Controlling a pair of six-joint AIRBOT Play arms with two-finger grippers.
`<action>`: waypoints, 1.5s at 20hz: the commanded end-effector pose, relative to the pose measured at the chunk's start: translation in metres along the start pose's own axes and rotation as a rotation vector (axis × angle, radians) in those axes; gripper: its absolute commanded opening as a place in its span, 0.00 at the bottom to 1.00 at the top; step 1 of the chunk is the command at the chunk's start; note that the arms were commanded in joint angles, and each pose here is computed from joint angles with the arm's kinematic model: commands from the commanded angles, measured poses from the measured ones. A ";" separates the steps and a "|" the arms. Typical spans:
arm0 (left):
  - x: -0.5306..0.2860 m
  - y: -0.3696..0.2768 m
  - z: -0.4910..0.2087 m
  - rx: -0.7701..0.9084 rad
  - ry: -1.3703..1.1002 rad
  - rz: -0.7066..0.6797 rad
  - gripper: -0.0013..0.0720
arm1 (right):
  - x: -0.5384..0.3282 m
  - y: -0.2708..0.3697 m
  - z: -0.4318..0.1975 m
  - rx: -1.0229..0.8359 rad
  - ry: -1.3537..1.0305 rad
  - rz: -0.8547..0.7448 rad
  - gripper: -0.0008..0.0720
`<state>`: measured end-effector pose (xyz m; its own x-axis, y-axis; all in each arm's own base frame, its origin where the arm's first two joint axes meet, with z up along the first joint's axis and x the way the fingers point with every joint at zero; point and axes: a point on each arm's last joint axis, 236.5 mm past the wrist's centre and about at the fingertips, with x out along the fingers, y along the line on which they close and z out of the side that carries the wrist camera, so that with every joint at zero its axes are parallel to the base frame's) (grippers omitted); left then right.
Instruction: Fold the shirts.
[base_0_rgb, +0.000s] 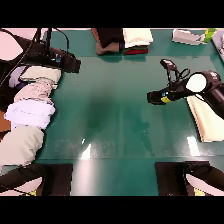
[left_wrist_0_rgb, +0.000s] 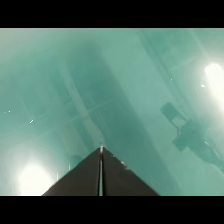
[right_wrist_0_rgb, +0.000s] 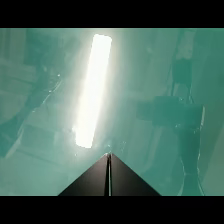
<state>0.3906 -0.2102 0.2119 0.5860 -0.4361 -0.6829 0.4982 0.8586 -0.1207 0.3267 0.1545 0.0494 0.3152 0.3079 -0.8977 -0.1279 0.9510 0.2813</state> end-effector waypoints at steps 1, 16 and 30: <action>0.000 0.000 0.000 0.001 -0.001 0.000 0.05 | 0.000 0.000 -0.001 0.000 0.004 0.000 0.04; -0.004 0.060 0.036 0.054 -0.147 0.228 0.68 | 0.000 0.001 0.003 0.000 -0.011 0.003 0.04; 0.131 0.361 -0.137 -0.349 0.188 0.579 0.78 | 0.000 0.001 0.003 0.000 -0.011 0.003 0.04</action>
<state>0.5491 0.0476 0.0259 0.5901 0.1168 -0.7988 -0.0586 0.9931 0.1019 0.3291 0.1554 0.0505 0.3258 0.3109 -0.8929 -0.1286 0.9502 0.2839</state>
